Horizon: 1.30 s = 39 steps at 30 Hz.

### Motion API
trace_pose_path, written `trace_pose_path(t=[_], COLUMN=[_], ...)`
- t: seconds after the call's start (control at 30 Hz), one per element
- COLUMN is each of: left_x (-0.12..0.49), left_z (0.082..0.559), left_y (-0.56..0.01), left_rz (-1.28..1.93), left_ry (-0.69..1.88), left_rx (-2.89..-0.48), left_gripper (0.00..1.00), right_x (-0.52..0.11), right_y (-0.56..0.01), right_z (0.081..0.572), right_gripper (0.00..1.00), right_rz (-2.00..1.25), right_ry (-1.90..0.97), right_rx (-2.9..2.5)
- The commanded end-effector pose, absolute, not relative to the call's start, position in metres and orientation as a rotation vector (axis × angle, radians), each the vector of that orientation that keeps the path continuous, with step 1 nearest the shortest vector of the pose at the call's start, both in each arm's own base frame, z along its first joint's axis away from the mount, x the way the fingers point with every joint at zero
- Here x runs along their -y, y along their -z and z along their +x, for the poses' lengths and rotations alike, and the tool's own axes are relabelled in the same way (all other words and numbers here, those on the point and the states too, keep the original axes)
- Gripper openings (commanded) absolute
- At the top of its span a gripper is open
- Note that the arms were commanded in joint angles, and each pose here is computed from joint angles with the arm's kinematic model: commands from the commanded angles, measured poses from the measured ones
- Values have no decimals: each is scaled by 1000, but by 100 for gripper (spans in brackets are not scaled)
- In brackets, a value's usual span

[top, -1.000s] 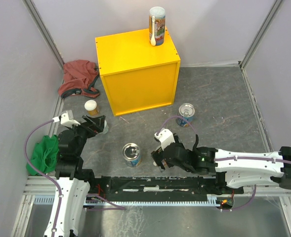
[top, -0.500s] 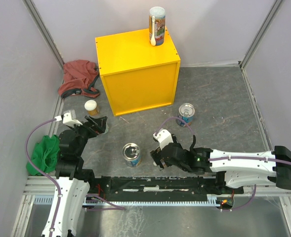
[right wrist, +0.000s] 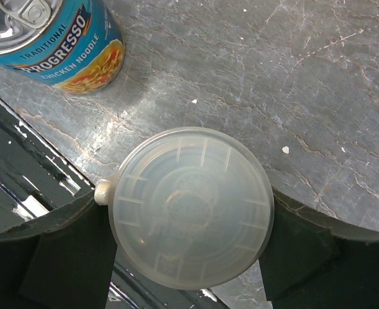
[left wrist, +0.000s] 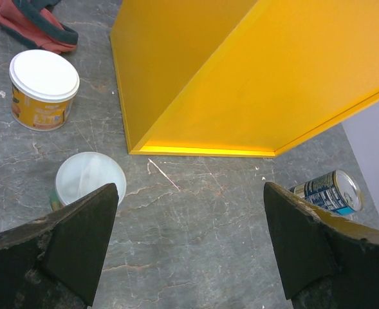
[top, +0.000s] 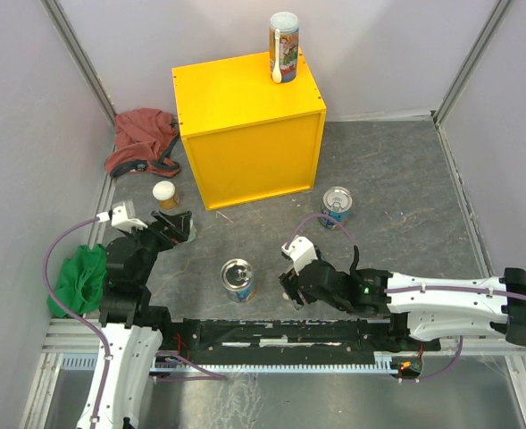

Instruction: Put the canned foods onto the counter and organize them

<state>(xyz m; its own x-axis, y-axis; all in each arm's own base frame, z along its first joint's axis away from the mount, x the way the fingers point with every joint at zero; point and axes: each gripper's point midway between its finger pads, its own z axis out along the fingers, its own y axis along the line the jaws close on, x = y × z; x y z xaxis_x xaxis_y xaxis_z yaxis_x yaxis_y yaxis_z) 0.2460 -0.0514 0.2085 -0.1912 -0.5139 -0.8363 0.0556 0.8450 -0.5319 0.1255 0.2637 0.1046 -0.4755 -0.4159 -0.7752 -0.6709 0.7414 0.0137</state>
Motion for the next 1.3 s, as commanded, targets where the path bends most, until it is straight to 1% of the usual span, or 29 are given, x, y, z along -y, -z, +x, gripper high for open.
trace_pose_path(t=[0.0,0.03,0.07,0.17,0.27,0.43,0.67,1.0,1.07,1.27], left_x=[47,46,46,45,45,44,43,41,41,38], left_z=[245,245,245,245,246,248,248,250,250,245], left_y=[-232,-232,-231,-232,-231,-229,-226,-227,-227,-229], left_rz=[-353,-356,-359,-370,-378,-393,-407,-409,-410,-414], left_ry=[515,514,514,514,518,524,520,512,513,499], left_rx=[-1627,-1624,-1623,-1619,-1615,-1610,-1602,-1594,-1593,-1586], left_gripper=[100,100,100,100,100,100,100,100,100,100], right_x=[-277,-279,-282,-292,-304,-320,-327,-335,-336,-331], right_y=[-141,-145,-151,-168,-190,-226,-266,-365,-393,-440], right_z=[134,134,135,137,143,160,193,266,280,318], right_gripper=[39,35,32,30,24,19,15,14,14,14], right_rz=[-760,-761,-763,-764,-765,-779,-737,-717,-692,-628], right_ry=[-489,-493,-501,-526,-538,-525,-526,-410,-407,-369], right_rx=[-2041,-2034,-2022,-1989,-1949,-1895,-1873,-1752,-1720,-1670])
